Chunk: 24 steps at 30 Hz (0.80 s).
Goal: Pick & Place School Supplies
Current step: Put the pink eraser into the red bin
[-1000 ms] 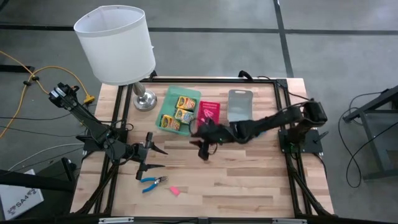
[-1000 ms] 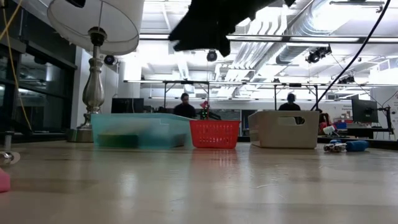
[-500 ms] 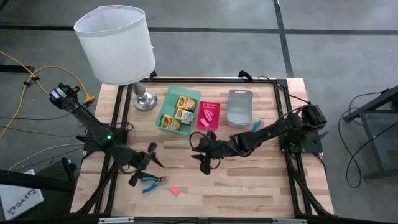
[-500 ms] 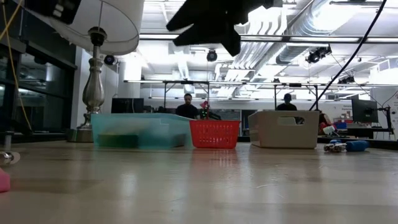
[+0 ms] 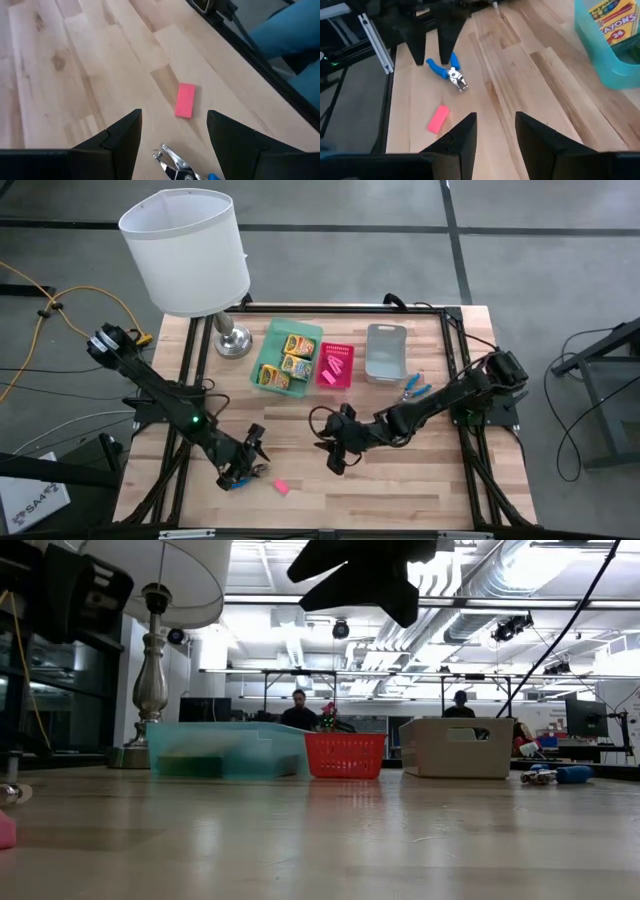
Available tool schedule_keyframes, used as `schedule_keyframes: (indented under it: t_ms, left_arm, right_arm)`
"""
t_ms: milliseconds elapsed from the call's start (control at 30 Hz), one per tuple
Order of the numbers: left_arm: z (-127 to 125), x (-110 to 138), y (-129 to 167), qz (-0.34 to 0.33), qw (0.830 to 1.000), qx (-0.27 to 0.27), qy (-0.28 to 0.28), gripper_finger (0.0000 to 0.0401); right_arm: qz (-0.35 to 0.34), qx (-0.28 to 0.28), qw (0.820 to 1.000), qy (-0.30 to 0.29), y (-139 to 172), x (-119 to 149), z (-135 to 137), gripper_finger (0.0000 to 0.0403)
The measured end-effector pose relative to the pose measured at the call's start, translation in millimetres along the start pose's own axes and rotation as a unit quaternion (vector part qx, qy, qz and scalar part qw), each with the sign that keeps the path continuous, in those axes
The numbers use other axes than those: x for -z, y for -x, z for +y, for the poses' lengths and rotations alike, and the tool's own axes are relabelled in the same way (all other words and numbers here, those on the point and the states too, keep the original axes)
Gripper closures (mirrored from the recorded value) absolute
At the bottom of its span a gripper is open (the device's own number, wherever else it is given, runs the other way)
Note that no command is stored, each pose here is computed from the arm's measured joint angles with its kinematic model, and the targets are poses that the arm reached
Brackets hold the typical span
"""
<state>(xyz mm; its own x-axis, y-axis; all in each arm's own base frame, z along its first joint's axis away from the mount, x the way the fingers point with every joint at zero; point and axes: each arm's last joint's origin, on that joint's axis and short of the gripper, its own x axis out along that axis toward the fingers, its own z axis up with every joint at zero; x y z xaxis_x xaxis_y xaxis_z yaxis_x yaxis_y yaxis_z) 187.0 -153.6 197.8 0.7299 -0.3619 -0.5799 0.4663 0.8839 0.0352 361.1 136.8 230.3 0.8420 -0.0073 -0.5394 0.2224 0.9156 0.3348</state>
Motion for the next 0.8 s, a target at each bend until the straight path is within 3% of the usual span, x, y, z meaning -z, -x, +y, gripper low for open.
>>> schedule_keyframes:
  t_ms: [167,367,800]
  left_arm:
    - [-3.8,2.1,-13.0,-0.001,1.000,0.023,-0.016,0.0183]
    - [-9.1,3.1,-26.1,-0.007,0.998,0.068,0.007,0.0183]
    - [-14.8,-3.1,-60.4,0.022,0.998,0.062,0.020,0.0183]
  right_arm:
    - [-0.004,0.005,1.000,-0.005,2.8,4.8,5.9,0.0277]
    - [-0.004,0.001,1.000,-0.011,6.3,10.4,13.5,0.0277]
    - [-0.006,-0.010,1.000,-0.018,17.9,27.5,35.0,0.0277]
